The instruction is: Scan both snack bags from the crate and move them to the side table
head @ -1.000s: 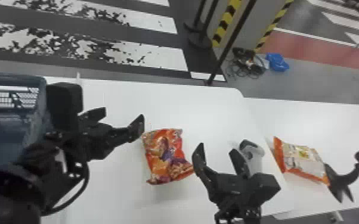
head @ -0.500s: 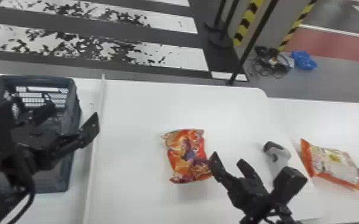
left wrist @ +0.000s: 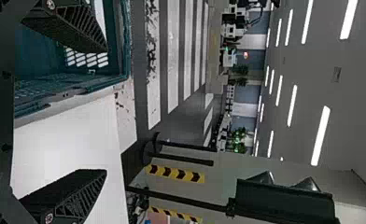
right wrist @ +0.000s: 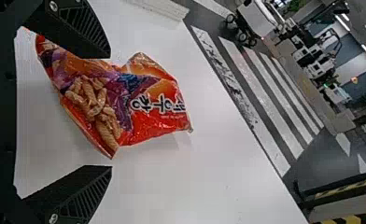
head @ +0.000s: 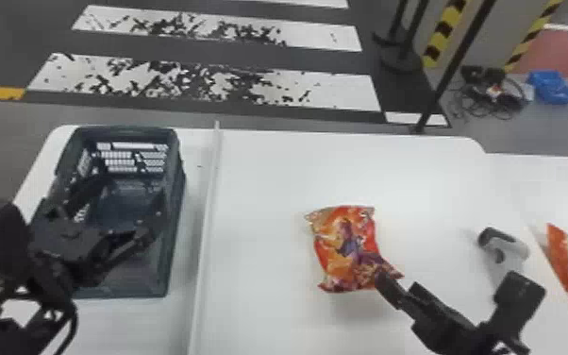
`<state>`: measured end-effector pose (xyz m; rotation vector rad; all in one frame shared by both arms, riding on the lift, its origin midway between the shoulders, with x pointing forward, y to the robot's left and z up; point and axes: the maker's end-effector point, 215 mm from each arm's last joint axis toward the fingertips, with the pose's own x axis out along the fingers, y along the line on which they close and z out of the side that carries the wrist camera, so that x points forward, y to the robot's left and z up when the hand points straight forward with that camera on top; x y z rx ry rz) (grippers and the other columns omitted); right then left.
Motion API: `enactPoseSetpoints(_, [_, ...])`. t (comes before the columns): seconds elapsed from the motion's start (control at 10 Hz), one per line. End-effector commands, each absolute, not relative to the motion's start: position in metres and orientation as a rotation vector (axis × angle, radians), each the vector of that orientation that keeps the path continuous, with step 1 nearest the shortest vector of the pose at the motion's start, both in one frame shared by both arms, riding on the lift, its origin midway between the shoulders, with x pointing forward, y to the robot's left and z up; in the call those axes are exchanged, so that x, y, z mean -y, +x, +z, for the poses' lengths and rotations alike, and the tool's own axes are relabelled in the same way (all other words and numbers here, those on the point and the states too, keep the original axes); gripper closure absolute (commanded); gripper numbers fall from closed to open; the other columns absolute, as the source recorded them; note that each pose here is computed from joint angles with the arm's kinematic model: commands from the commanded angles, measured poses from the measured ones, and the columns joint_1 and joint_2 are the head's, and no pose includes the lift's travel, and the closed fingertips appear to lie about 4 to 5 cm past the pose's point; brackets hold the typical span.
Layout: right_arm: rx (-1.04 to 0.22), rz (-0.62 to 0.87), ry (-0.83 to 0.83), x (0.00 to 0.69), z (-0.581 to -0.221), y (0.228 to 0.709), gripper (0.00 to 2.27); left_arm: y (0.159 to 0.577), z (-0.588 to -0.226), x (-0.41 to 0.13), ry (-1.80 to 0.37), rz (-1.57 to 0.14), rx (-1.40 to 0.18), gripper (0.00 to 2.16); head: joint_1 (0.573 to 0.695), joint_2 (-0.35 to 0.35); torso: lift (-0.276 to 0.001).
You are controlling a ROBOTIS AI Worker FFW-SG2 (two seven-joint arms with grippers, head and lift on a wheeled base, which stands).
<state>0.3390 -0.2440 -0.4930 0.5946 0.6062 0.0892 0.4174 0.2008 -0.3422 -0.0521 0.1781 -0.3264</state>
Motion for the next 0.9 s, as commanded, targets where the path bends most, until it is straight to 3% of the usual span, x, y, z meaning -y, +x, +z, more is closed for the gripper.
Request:
enactPoseSetpoints(0.0, [-0.681,0.122,0.645,0.229,-0.503,0.335,0.08,0.414,-0.346,-0.204,-0.067,-0.325,-0.182,0.08,0.695,-0.072,-0.075])
enactPoseSetpoints(0.3, [-0.735,0.134,0.659,0.225,-0.516,0.34,0.08,0.414,-0.349,-0.206,-0.069,-0.324,-0.185,0.08,0.695,-0.031,-0.075])
enactPoseSetpoints(0.8, [-0.793,0.122,0.673,0.232,-0.536,0.37,0.09,0.414,-0.355,-0.206,-0.08,-0.324,-0.195,0.08,0.695,-0.031,-0.075])
